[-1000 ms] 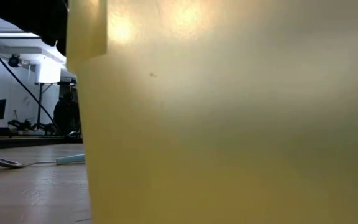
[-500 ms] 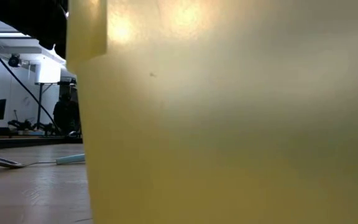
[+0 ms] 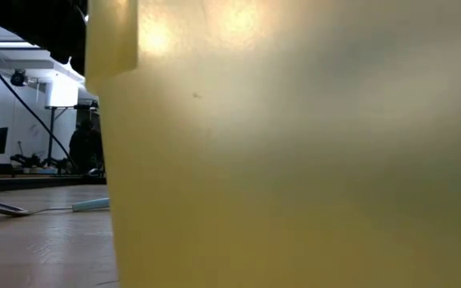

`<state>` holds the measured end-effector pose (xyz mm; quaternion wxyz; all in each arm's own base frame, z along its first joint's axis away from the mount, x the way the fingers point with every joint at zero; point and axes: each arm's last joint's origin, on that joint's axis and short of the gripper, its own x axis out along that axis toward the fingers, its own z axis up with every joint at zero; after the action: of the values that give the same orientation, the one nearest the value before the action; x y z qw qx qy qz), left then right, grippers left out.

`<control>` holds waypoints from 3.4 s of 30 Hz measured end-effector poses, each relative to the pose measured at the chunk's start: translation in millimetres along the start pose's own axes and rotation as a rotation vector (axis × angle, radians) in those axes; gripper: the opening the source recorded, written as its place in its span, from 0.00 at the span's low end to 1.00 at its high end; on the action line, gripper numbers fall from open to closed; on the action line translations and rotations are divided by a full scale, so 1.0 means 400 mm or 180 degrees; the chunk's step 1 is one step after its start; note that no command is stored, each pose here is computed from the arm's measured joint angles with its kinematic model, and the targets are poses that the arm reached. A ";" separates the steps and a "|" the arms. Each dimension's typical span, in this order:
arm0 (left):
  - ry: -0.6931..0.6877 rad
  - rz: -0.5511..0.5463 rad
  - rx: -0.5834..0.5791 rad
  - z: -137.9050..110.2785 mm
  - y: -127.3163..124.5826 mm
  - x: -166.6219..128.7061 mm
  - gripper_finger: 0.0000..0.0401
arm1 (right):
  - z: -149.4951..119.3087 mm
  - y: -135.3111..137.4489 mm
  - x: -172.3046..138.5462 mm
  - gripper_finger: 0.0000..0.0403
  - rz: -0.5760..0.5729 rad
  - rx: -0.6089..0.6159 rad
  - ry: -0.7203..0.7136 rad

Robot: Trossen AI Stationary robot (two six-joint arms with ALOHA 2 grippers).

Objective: Pick & Place Food Item
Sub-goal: Put the white seasoning bottle into the green bin

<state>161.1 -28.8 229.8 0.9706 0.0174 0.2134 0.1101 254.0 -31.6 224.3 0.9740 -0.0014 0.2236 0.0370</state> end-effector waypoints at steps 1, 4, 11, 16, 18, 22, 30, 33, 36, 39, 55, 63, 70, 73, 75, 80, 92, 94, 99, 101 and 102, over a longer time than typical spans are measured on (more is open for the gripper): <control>0.0001 0.0000 0.0000 0.000 0.000 0.000 0.84 | 0.000 0.004 0.009 0.86 0.0032 -0.0093 0.0073; 0.0000 0.0000 0.0000 0.000 0.000 0.000 0.84 | 0.005 0.003 0.029 0.86 0.0061 -0.0204 0.0328; 0.0000 0.0000 0.0000 0.000 0.000 0.000 0.84 | 0.013 -0.009 0.072 0.86 0.0065 -0.0192 0.0712; 0.0000 0.0001 -0.0001 0.000 0.000 0.000 0.84 | 0.002 -0.021 0.095 0.86 0.0047 -0.0123 0.0909; 0.0003 0.0002 0.0001 0.000 0.000 0.000 0.84 | -0.006 -0.024 0.102 0.86 0.0048 -0.0108 0.0961; 0.0005 0.0002 0.0002 0.000 0.000 0.000 0.84 | -0.012 -0.036 0.112 0.86 -0.0012 -0.0021 0.0981; 0.0007 0.0002 0.0003 -0.001 0.000 0.000 0.84 | -0.043 -0.039 0.128 0.86 0.0011 0.0043 0.1190; 0.0006 0.0002 0.0003 -0.001 0.000 0.000 0.84 | -0.031 -0.040 0.125 0.86 -0.0004 0.0026 0.1097; 0.0006 0.0002 0.0002 0.000 0.000 0.000 0.84 | -0.034 -0.039 0.124 0.86 0.0001 0.0030 0.1127; 0.0006 0.0002 0.0002 0.000 0.000 0.000 0.84 | -0.029 -0.039 0.121 0.86 -0.0002 0.0024 0.1089; 0.0008 0.0002 0.0003 -0.001 0.000 0.000 0.84 | 0.132 0.032 0.079 0.86 -0.1235 0.1793 0.1406; 0.0020 0.0004 0.0009 -0.002 0.000 0.000 0.84 | 0.134 0.048 0.093 0.86 -0.1759 0.2664 0.1642; 0.0026 0.0005 0.0012 -0.002 0.000 0.000 0.84 | 0.092 0.049 0.159 0.86 -0.2032 0.3051 0.1820; 0.0027 0.0005 0.0013 -0.002 0.000 0.000 0.84 | 0.074 0.058 0.189 0.86 -0.2130 0.3147 0.1926; 0.0027 0.0005 0.0013 -0.002 0.001 0.000 0.84 | 0.063 0.063 0.206 0.86 -0.2191 0.3216 0.1998; 0.0051 0.0007 0.0025 -0.004 0.001 0.000 0.84 | 0.034 0.064 0.240 0.86 -0.2262 0.3283 0.2159; 0.0086 0.0013 0.0042 -0.007 0.001 0.000 0.84 | -0.014 0.056 0.280 0.86 -0.2488 0.3292 0.2241; 0.0089 0.0013 0.0044 -0.008 0.001 0.000 0.84 | -0.016 0.054 0.282 0.86 -0.2525 0.3271 0.2218; 0.0089 0.0013 0.0044 -0.008 0.001 0.000 0.84 | -0.021 0.051 0.287 0.86 -0.2572 0.3246 0.2186; 0.0097 0.0013 0.0048 -0.008 0.001 0.000 0.84 | -0.026 0.048 0.292 0.86 -0.2584 0.3250 0.2191; 0.0103 0.0014 0.0051 -0.009 0.001 0.000 0.84 | -0.028 0.046 0.293 0.86 -0.2595 0.3255 0.2203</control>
<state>159.5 -28.4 226.7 0.9666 0.0238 0.2299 0.1108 352.7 -5.3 163.4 0.6633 0.3580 0.4890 -0.4391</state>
